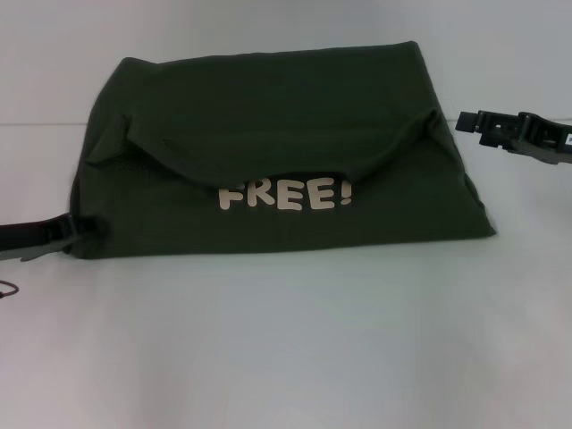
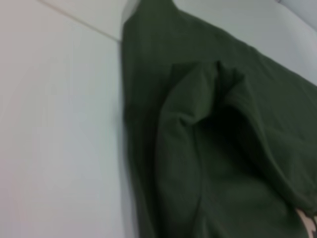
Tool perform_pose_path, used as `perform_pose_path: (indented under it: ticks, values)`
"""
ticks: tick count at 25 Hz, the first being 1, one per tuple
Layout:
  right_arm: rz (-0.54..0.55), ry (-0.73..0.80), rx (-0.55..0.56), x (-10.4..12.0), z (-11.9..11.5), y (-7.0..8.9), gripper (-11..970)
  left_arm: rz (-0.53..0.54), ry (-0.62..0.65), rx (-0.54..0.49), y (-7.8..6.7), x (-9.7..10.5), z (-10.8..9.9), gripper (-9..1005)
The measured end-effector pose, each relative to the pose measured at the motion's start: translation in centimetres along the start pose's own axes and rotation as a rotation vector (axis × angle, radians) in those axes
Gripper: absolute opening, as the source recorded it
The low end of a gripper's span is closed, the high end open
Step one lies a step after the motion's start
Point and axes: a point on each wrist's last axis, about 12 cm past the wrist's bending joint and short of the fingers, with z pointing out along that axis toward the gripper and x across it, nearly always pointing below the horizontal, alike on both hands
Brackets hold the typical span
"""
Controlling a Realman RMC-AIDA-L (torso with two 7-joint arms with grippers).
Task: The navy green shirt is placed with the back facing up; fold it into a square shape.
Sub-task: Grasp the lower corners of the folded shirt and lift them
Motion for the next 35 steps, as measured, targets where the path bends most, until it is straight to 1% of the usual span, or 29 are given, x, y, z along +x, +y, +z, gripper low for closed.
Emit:
perform_pose_path:
  ticks: [4,7,9,10,12,15,18,19,20,23,24,26,29,35]
  values:
    - [0.001,-0.006,-0.003,-0.2,0.0,0.1,714,0.000,-0.002,-0.019,0.3,0.1,-0.2,506]
    - [-0.006,0.008,0.004,-0.2,0.0,0.0,714,0.002,-0.009,-0.023,0.3,0.1,-0.4,375]
    - [-0.015,0.063,0.029,-0.4,-0.2,-0.1,714,0.009,-0.017,-0.022,0.3,0.0,-0.5,288]
    - [-0.015,0.063,0.029,-0.4,-0.2,-0.1,714,0.009,-0.017,-0.022,0.3,0.0,-0.5,254]
    - [-0.006,0.111,0.065,-0.7,-0.4,-0.3,714,0.014,-0.017,-0.018,0.2,-0.1,-0.6,187]
    - [0.014,0.193,0.152,-1.3,-0.7,-0.8,714,0.023,-0.012,-0.012,0.1,-0.1,-0.7,86]
    - [0.006,0.257,0.239,-1.5,-0.5,-1.0,714,0.031,-0.017,0.005,-0.1,-0.3,-1.0,58]
    - [-0.023,0.280,0.285,-1.7,0.2,-0.9,714,0.033,-0.023,0.016,-0.3,-0.5,-1.2,48]
    - [-0.023,0.280,0.285,-1.7,0.2,-0.9,714,0.035,-0.029,0.024,-0.4,-0.7,-1.3,39]
    - [-0.067,0.296,0.322,-1.5,1.6,-0.5,715,0.038,-0.044,0.055,-1.0,-1.3,-1.7,11]
    - [-0.092,0.307,0.345,-1.1,2.6,-0.3,715,0.033,-0.053,0.069,-1.2,-1.8,-1.9,11]
    - [-0.102,0.315,0.356,-0.8,3.0,-0.3,715,0.029,-0.056,0.074,-1.3,-1.9,-1.9,10]
    - [-0.121,0.337,0.392,0.2,4.5,-0.5,714,0.024,-0.064,0.089,-1.6,-2.2,-2.0,10]
    - [-0.136,0.336,0.399,1.0,5.6,-0.3,714,0.028,-0.072,0.091,-1.7,-2.3,-2.0,9]
